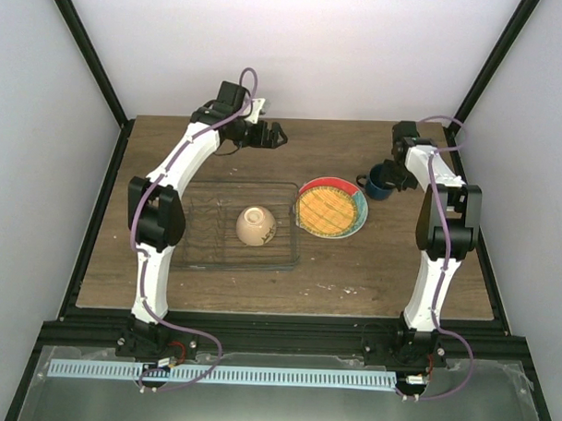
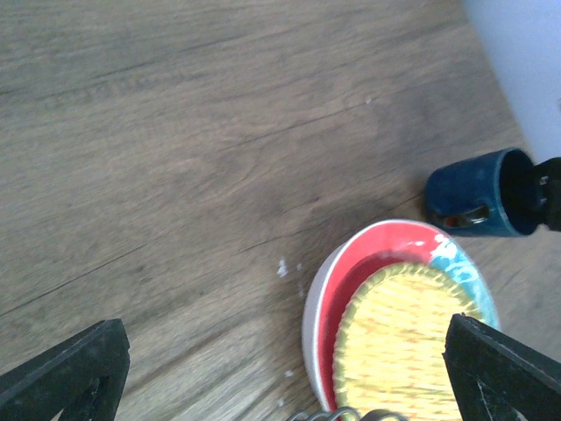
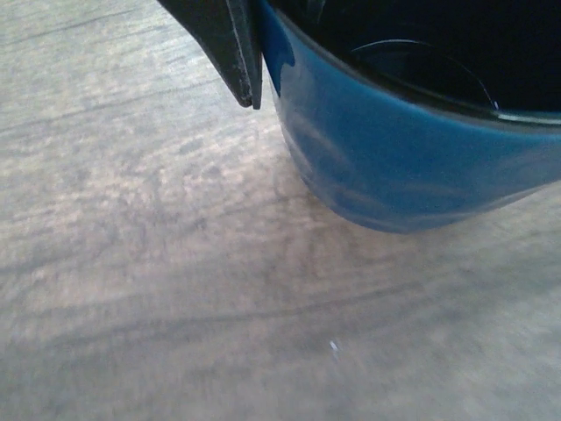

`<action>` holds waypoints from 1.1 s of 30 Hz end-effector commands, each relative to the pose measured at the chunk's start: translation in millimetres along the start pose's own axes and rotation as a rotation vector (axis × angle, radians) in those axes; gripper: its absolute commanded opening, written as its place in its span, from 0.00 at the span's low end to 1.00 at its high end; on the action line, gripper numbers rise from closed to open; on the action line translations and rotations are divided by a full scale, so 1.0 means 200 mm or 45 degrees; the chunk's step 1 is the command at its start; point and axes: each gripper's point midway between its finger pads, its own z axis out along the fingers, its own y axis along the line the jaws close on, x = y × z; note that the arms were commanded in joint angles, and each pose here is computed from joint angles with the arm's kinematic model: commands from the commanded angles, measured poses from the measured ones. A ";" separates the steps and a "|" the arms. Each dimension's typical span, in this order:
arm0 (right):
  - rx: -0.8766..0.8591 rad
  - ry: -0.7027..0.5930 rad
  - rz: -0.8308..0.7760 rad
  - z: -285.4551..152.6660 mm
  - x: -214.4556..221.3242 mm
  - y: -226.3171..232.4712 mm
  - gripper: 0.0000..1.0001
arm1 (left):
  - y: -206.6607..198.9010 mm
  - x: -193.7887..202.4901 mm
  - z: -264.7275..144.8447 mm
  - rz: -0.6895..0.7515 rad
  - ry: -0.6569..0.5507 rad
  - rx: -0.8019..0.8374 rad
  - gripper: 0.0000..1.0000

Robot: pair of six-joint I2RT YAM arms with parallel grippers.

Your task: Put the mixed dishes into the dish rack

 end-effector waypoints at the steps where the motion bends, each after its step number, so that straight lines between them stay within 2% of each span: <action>1: -0.119 -0.239 -0.031 -0.21 -0.30 0.10 0.01 | -0.12 -0.11 -0.07 -0.089 -0.047 0.204 1.00; 4: -0.228 -0.381 -0.069 -0.33 -0.44 0.20 0.01 | -0.19 -0.17 -0.10 -0.139 -0.056 0.293 1.00; 8: -0.317 -0.641 -0.171 -0.55 -0.61 0.39 0.01 | -0.22 -0.23 -0.16 -0.291 -0.068 0.437 1.00; 13: -0.416 -0.879 -0.267 -0.75 -0.66 0.65 0.01 | -0.24 -0.25 -0.21 -0.394 -0.080 0.531 1.00; 24: -0.572 -1.269 -0.357 -1.21 -0.54 0.96 0.01 | -0.22 -0.19 -0.19 -0.712 -0.033 0.703 0.98; 28: -0.627 -1.352 -0.372 -1.31 -0.47 1.03 0.01 | -0.17 -0.17 -0.18 -0.831 -0.021 0.712 0.96; 33: -0.682 -1.374 -0.417 -1.36 -0.40 1.10 0.01 | -0.14 -0.17 -0.19 -0.952 -0.039 0.786 0.91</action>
